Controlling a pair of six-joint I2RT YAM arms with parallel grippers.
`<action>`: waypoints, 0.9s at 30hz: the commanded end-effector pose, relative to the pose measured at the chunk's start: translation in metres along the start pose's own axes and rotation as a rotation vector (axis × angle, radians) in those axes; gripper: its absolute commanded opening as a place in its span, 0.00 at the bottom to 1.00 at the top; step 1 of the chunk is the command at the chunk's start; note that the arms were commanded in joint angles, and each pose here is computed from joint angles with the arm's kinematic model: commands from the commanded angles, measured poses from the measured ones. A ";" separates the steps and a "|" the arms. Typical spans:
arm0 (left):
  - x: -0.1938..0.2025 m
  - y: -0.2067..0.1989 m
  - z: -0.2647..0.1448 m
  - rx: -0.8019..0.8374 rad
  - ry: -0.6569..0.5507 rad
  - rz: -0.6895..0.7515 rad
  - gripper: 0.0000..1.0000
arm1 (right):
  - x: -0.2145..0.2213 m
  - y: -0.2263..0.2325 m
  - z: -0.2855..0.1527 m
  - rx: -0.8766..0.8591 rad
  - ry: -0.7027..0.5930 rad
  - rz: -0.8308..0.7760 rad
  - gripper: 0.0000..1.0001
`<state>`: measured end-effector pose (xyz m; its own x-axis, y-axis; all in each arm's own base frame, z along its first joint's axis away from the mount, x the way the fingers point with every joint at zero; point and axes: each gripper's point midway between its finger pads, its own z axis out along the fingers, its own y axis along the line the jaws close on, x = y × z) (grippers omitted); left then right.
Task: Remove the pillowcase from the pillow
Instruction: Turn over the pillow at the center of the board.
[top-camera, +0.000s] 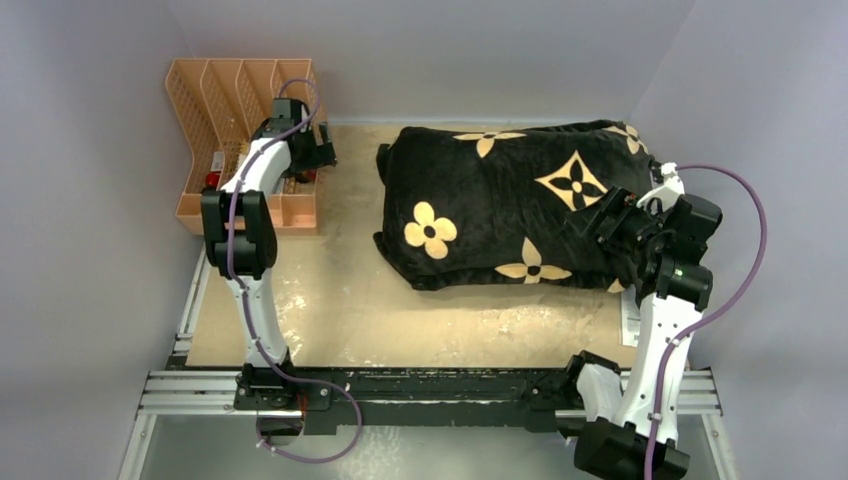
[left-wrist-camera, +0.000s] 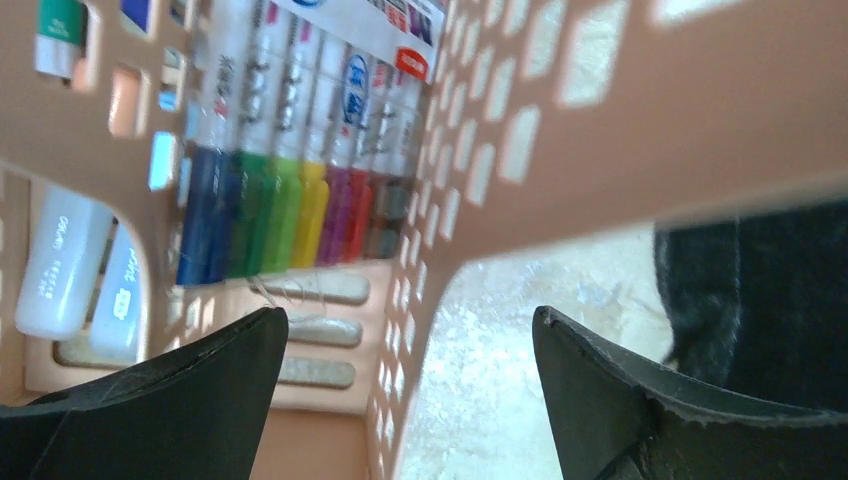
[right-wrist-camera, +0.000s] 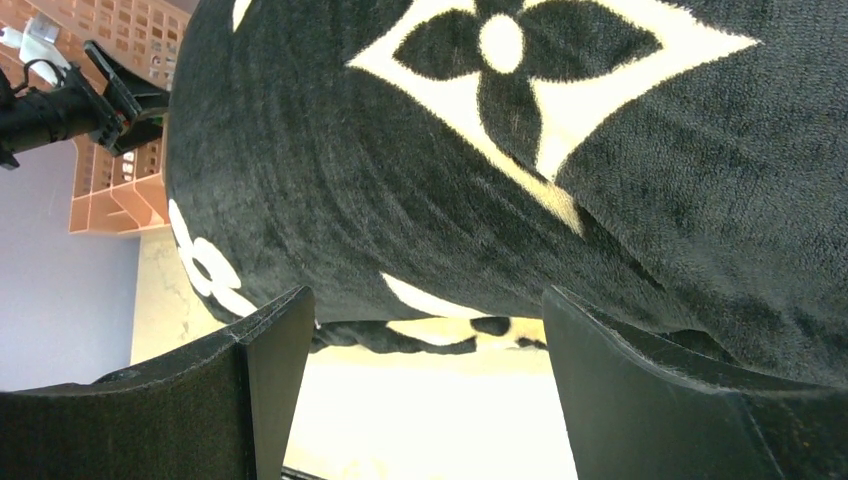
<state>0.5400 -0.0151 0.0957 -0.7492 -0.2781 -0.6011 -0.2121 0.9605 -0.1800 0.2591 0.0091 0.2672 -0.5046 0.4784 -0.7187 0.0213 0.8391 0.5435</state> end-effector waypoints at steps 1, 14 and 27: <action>-0.026 -0.034 -0.060 0.119 -0.109 0.018 0.92 | -0.017 0.017 -0.009 -0.043 -0.040 -0.052 0.85; 0.034 -0.237 -0.153 0.699 -0.162 0.104 0.99 | 0.011 0.026 0.062 0.026 0.190 -0.166 0.85; 0.189 -0.228 -0.101 0.528 0.094 0.213 0.00 | 0.090 0.046 0.101 0.071 0.337 -0.246 0.78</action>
<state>0.4447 -0.3038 0.1504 -0.7376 -0.1273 -0.6631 0.3604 0.7563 -0.5461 0.3131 0.1217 0.1459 -0.8001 0.1502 -0.5808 -0.1023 0.9198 0.3789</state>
